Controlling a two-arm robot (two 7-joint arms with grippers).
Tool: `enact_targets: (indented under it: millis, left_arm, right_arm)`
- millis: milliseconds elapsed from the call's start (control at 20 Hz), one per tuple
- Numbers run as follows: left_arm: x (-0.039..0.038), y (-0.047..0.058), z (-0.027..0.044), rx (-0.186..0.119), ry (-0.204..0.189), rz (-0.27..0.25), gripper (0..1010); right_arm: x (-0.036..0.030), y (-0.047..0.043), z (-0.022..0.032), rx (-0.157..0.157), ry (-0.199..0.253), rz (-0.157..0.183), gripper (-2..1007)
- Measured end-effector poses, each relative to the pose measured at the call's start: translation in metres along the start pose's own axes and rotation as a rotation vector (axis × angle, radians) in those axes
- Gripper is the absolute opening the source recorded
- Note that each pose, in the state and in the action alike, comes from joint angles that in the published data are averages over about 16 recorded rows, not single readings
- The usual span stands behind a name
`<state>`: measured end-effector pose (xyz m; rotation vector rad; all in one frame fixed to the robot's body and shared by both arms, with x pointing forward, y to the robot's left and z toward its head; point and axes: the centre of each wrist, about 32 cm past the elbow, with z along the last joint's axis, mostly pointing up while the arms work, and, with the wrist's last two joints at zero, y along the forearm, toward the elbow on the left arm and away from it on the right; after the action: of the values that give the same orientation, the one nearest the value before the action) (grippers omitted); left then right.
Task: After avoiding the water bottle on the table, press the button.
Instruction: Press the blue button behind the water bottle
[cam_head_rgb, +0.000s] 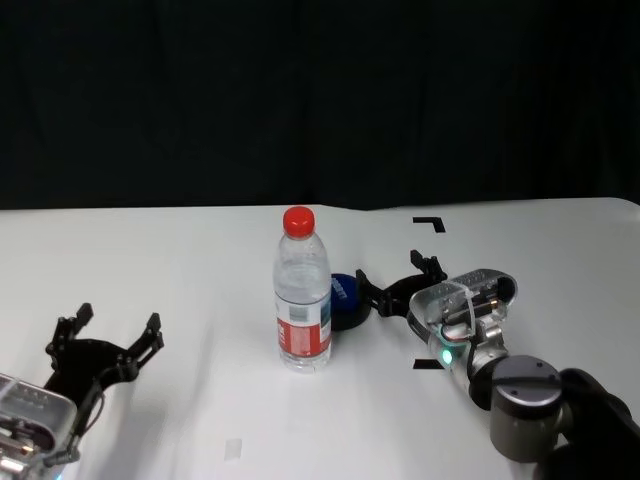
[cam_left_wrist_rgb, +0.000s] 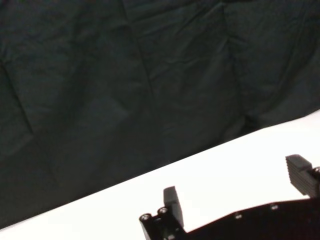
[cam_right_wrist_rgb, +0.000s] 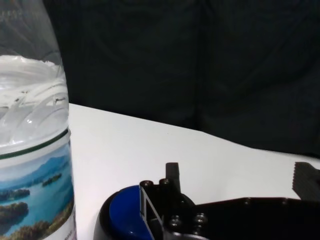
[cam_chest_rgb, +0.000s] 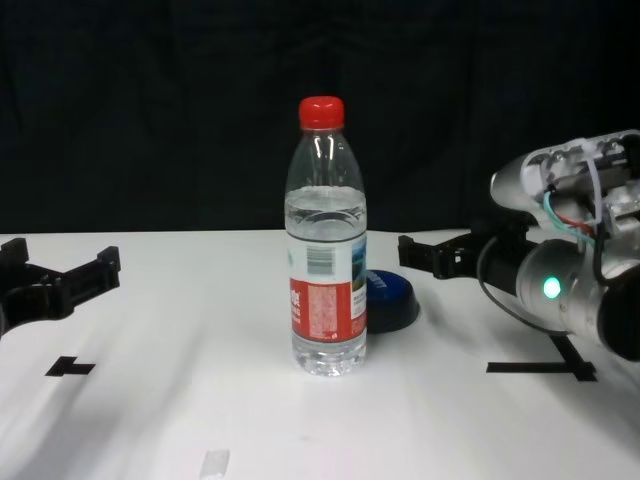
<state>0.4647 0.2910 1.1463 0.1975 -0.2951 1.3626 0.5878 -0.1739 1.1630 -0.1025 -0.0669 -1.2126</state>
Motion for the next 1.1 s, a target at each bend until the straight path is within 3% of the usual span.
enact_targets:
  millis: [1100]
  left_arm:
    - [0.0000, 0.000, 0.0000, 0.000, 0.000, 0.000, 1010]
  right_arm:
    - [0.0034, 0.0246, -0.0018, -0.009, -0.019, 0.020, 1002]
